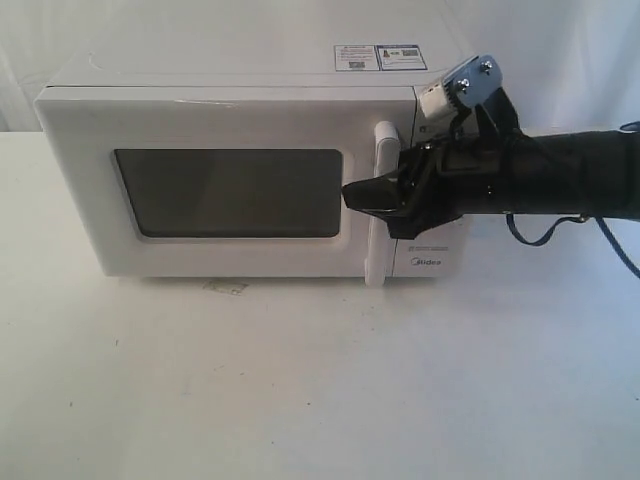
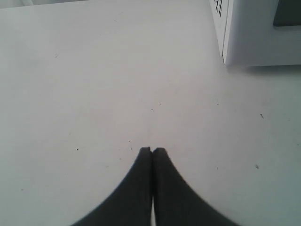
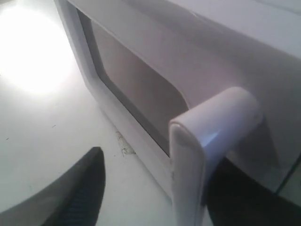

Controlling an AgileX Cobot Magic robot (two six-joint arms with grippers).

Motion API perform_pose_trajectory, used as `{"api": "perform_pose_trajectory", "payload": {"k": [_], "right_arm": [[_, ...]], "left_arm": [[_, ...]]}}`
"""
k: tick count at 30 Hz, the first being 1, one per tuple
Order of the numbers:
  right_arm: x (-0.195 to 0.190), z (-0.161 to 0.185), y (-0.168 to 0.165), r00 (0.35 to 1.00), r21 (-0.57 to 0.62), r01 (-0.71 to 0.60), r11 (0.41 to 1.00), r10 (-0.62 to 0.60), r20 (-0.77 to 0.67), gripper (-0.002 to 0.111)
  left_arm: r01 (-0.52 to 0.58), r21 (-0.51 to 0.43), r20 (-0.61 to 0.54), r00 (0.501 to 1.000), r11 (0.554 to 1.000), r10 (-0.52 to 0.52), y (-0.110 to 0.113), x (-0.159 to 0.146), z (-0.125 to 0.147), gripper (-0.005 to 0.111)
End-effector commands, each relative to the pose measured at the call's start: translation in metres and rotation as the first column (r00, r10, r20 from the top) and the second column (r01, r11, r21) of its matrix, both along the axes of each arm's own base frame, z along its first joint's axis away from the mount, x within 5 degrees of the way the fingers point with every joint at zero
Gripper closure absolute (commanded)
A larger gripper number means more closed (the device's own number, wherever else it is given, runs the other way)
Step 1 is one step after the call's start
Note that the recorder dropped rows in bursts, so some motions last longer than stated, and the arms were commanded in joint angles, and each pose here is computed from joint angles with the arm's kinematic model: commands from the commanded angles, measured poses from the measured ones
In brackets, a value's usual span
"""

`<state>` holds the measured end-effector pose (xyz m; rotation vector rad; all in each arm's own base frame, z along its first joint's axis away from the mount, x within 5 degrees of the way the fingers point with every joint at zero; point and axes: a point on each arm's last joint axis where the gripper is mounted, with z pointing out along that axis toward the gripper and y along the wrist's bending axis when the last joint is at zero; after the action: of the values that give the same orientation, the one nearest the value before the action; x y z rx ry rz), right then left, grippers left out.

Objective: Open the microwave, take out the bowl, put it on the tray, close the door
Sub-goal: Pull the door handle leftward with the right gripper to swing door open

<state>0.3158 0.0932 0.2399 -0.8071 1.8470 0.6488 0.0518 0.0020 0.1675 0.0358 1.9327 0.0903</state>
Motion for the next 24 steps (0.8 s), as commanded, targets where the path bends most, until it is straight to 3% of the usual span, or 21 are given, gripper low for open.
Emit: {"api": "perform_pose_trajectory", "payload": {"k": [1, 4, 11, 13, 14, 15, 18, 24], "right_arm": [[0.007, 0.001, -0.003, 0.998, 0.021, 0.067, 0.997, -0.068, 0.003, 0.082], [0.007, 0.0, -0.004, 0.997, 0.014, 0.076, 0.997, -0.076, 0.002, 0.108], [0.006, 0.001, -0.003, 0.998, 0.022, 0.064, 0.998, -0.064, 0.0, 0.108], [-0.009, 0.003, 0.009, 0.987, 0.045, -0.161, 0.986, 0.162, -0.015, 0.108], [-0.022, 0.005, 0.014, 0.933, -0.009, -0.36, 0.933, 0.36, 0.024, 0.108], [-0.024, 0.003, 0.015, 0.911, -0.059, -0.409, 0.91, 0.412, 0.037, 0.108], [-0.014, 0.001, 0.008, 0.968, -0.027, -0.238, 0.971, 0.235, -0.092, 0.108], [-0.018, 0.005, 0.008, 0.961, -0.008, -0.258, 0.966, 0.256, -0.101, 0.108]], "left_arm": [[0.0, -0.008, -0.001, 1.0, 1.0, 0.0, 0.0, 0.0, -0.001, 0.107], [0.0, -0.008, -0.001, 1.0, 1.0, 0.0, 0.0, 0.0, -0.001, 0.107], [0.0, -0.008, -0.001, 1.0, 1.0, 0.0, 0.0, 0.0, -0.001, 0.107], [0.0, -0.008, -0.001, 1.0, 1.0, 0.0, 0.0, 0.0, -0.001, 0.107], [0.0, -0.008, -0.001, 1.0, 1.0, 0.0, 0.0, 0.0, -0.001, 0.107], [0.0, -0.008, -0.001, 1.0, 1.0, 0.0, 0.0, 0.0, -0.001, 0.107], [0.0, -0.008, -0.001, 1.0, 1.0, 0.0, 0.0, 0.0, -0.001, 0.107], [0.0, -0.008, -0.001, 1.0, 1.0, 0.0, 0.0, 0.0, -0.001, 0.107]]}}
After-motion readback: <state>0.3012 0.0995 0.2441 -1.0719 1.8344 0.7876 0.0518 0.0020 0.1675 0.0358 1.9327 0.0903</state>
